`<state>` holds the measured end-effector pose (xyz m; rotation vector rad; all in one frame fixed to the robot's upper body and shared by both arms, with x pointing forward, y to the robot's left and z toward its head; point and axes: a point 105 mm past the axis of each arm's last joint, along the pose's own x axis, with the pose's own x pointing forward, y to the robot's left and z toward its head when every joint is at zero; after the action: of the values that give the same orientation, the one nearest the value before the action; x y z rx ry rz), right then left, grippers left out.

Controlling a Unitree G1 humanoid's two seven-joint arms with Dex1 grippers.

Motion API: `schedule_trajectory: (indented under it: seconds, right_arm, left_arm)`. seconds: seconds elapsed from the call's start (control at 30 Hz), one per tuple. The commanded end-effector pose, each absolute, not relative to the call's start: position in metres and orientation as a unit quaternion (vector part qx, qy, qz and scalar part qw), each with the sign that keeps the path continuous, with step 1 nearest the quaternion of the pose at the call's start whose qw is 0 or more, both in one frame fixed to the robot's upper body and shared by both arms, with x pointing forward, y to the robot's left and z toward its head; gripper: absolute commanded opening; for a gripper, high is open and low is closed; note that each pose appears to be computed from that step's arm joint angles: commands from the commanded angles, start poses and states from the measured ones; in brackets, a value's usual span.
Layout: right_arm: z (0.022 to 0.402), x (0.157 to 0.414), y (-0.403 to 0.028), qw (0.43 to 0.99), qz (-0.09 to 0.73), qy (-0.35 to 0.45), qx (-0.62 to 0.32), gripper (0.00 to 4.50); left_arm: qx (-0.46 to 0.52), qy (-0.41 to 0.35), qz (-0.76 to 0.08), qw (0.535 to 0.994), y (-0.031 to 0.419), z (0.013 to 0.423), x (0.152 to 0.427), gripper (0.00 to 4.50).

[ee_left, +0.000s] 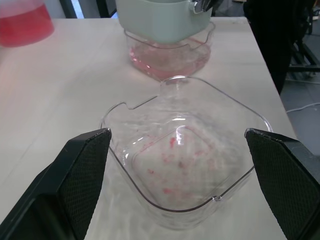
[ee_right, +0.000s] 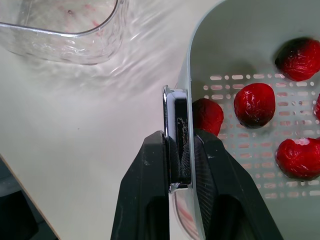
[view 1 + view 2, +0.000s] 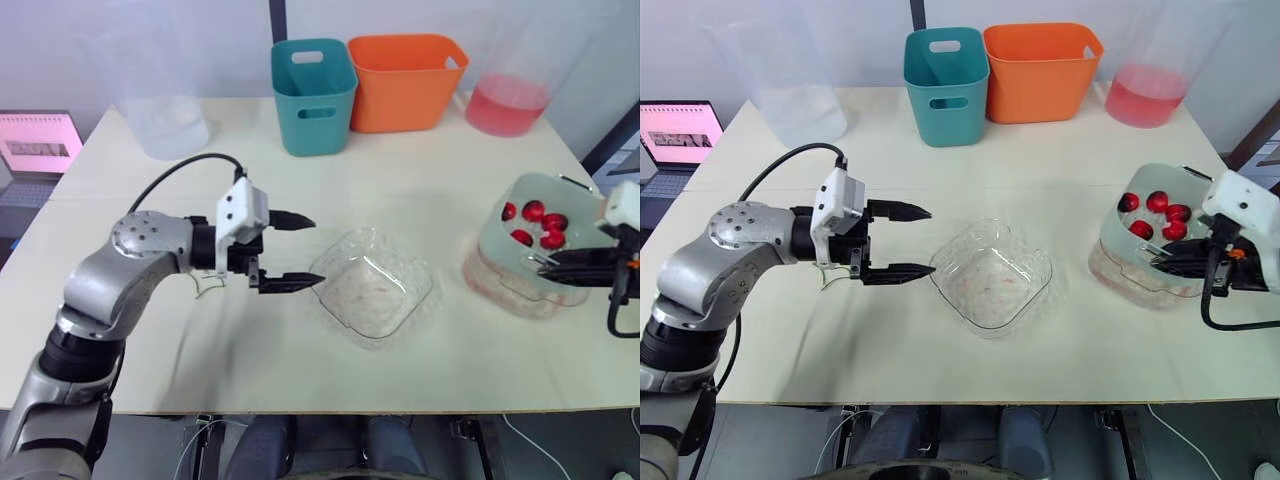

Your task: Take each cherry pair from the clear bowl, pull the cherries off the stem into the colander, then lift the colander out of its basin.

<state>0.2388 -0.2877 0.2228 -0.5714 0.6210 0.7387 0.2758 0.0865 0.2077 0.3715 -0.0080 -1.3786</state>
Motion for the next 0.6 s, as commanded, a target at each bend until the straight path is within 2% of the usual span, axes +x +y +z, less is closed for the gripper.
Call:
schedule_trajectory:
  seconds: [0.03,0.17,0.27,0.4,0.6]
  right_arm:
    - [0.238,0.239,-0.287,0.852,0.344,0.267,-0.291,0.2]
    - [0.248,0.243,-0.286,0.856,0.344,0.25,-0.294,0.2]
    - [0.27,0.257,-0.283,0.864,0.347,0.206,-0.302,0.2]
    - [0.288,0.284,-0.27,0.857,0.373,0.156,-0.318,0.2]
    - [0.276,0.339,-0.23,0.815,0.453,0.139,-0.333,0.2]
  left_arm:
    - [0.181,-0.026,-0.623,0.761,0.09,0.217,0.279,4.5]
    - [0.181,-0.032,-0.607,0.773,0.094,0.221,0.287,4.5]
    - [0.2,-0.034,-0.592,0.78,0.1,0.222,0.295,4.5]
    - [0.204,-0.038,-0.573,0.793,0.111,0.229,0.306,4.5]
    - [0.192,-0.026,-0.571,0.798,0.122,0.233,0.308,4.5]
